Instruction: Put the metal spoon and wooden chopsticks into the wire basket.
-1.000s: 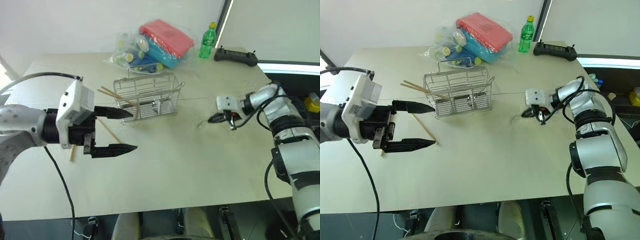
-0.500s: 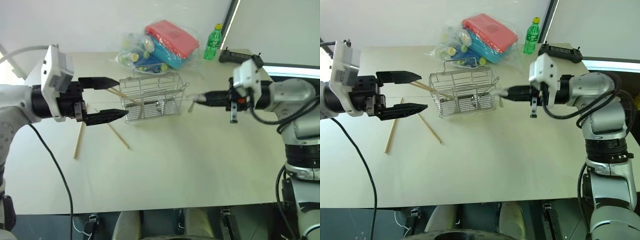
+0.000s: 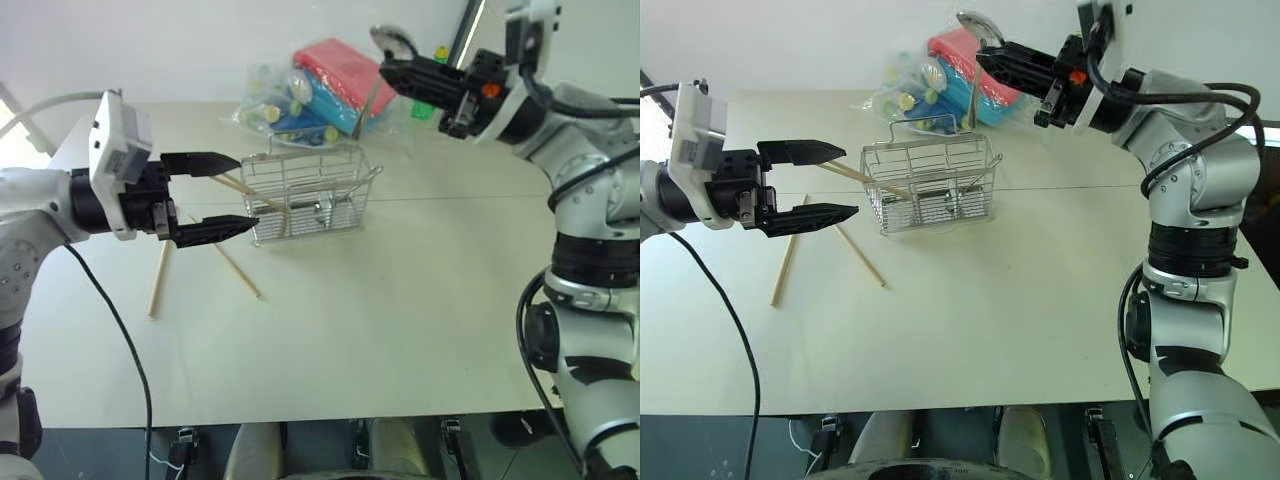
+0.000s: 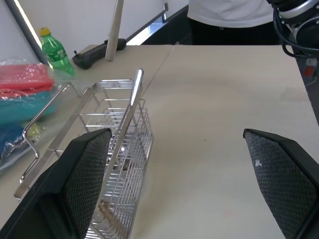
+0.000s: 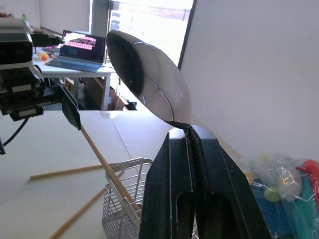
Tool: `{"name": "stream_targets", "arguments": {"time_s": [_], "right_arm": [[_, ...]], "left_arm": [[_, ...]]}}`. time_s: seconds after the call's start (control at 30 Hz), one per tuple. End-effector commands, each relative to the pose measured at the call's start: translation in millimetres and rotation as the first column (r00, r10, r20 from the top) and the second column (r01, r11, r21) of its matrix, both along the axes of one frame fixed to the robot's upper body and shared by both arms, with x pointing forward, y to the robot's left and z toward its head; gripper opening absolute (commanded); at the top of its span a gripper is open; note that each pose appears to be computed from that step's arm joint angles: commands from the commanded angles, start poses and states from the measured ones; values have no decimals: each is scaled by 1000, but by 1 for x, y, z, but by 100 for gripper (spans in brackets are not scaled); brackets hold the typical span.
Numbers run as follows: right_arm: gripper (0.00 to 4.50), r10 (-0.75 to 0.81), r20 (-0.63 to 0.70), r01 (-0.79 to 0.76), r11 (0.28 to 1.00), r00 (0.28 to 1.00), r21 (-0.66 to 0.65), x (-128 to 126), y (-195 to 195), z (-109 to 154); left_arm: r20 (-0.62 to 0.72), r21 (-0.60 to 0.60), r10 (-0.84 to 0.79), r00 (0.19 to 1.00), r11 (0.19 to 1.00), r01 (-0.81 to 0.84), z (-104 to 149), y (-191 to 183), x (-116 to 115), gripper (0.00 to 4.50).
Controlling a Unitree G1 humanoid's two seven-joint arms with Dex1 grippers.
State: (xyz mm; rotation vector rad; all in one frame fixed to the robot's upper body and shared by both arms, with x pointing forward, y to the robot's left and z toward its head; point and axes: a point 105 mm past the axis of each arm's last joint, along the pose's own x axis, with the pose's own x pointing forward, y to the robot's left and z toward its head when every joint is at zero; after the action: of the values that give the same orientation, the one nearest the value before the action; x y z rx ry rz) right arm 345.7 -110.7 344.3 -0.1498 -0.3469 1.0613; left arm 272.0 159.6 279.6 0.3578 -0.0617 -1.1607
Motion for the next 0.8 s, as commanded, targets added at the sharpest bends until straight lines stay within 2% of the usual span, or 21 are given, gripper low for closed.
{"name": "stream_targets", "arguments": {"time_s": [0.03, 0.33, 0.5, 0.6, 0.63, 0.8], "right_arm": [[5, -29, 31, 28, 1000, 999, 11, 6, 0, 5], [5, -133, -75, 135, 991, 988, 9, 35, 9, -37], [5, -172, -142, 174, 985, 975, -2, 42, 11, -57], [87, -178, -186, 180, 984, 966, -8, 41, 12, -71], [128, -179, -192, 181, 984, 965, -9, 39, 12, -72], [378, -192, -184, 191, 981, 964, -28, 34, 10, -74]], "left_arm": [[76, -11, 6, 997, 1000, -5, 16, 0, -2, 450], [102, -17, 21, 995, 1000, -20, 23, 0, 0, 450], [111, -20, 26, 993, 1000, -24, 25, 0, 3, 450], [117, -20, 30, 993, 999, -28, 26, 0, 5, 450], [118, -19, 31, 993, 999, -29, 26, 0, 6, 450], [119, -20, 30, 992, 999, -28, 25, 0, 9, 450]]}}
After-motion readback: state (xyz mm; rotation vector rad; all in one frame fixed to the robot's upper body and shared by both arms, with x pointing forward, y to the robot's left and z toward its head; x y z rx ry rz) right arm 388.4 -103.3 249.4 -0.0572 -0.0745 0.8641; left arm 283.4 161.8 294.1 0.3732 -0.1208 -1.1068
